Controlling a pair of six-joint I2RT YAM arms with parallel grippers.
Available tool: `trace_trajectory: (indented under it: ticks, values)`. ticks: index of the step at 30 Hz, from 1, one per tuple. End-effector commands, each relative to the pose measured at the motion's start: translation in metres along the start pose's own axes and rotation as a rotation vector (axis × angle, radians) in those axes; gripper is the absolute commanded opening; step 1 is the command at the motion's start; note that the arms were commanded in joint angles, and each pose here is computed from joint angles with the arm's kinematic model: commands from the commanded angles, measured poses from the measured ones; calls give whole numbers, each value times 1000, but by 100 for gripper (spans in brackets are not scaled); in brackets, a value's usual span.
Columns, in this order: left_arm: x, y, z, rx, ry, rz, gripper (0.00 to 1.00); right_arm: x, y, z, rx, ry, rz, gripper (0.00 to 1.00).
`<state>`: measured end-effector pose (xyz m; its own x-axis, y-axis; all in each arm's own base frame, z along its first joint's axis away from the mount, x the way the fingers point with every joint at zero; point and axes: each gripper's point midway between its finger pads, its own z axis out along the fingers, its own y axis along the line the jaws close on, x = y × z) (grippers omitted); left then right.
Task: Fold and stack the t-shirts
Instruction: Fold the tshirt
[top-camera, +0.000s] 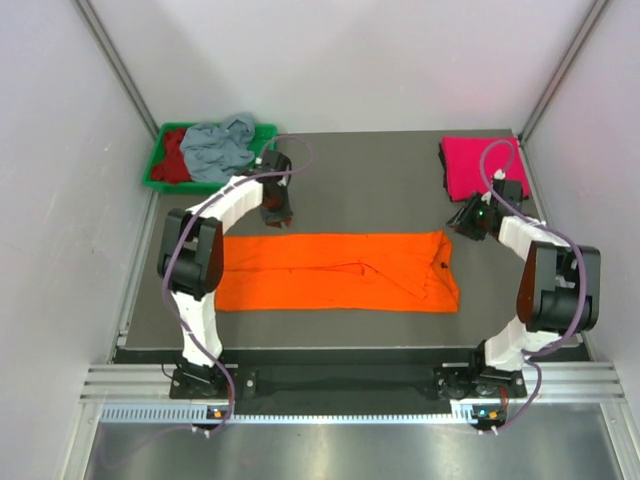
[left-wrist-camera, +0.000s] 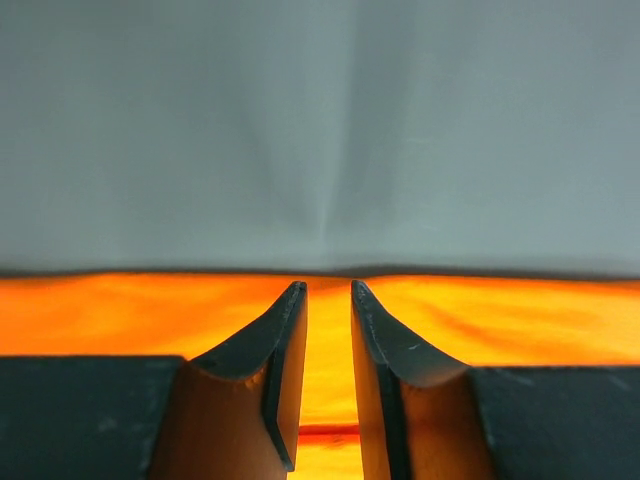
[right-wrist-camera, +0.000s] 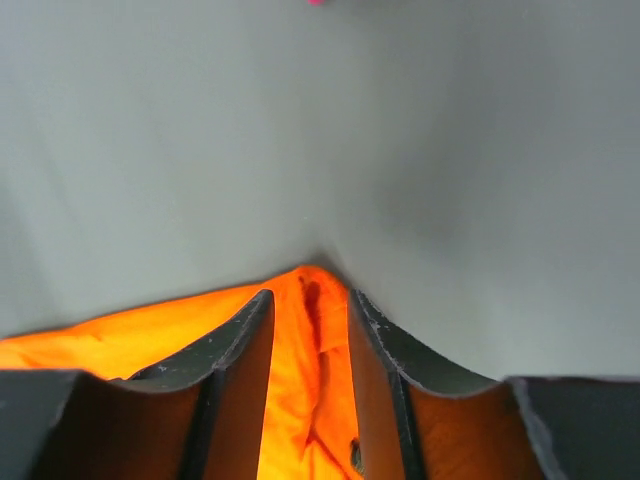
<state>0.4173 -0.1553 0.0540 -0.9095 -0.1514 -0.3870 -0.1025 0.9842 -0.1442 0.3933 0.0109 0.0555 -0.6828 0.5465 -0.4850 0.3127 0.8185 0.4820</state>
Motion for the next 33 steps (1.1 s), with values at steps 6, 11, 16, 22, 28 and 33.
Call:
trace_trajectory:
  ticks: [6, 11, 16, 22, 28, 33]
  values:
    - [-26, 129, -34, -154, -107, -225, 28, -25, 31, -51, -33, -86, -16, 38]
    - [-24, 169, -37, -199, -116, -266, 29, -15, 42, -52, -83, -55, -33, 39]
    - [-22, 177, -24, -202, -97, -241, 29, -10, 41, -49, -93, -33, -43, 39]
    - [-11, 180, -10, -187, -57, -228, 28, -8, 43, -50, -110, -36, -55, 40]
    - [-5, 183, 6, -196, -25, -229, 27, -7, 43, -49, -115, -33, -61, 40]
    - [-6, 185, 19, -203, 5, -243, 25, 0, 38, -47, -104, -11, -56, 41]
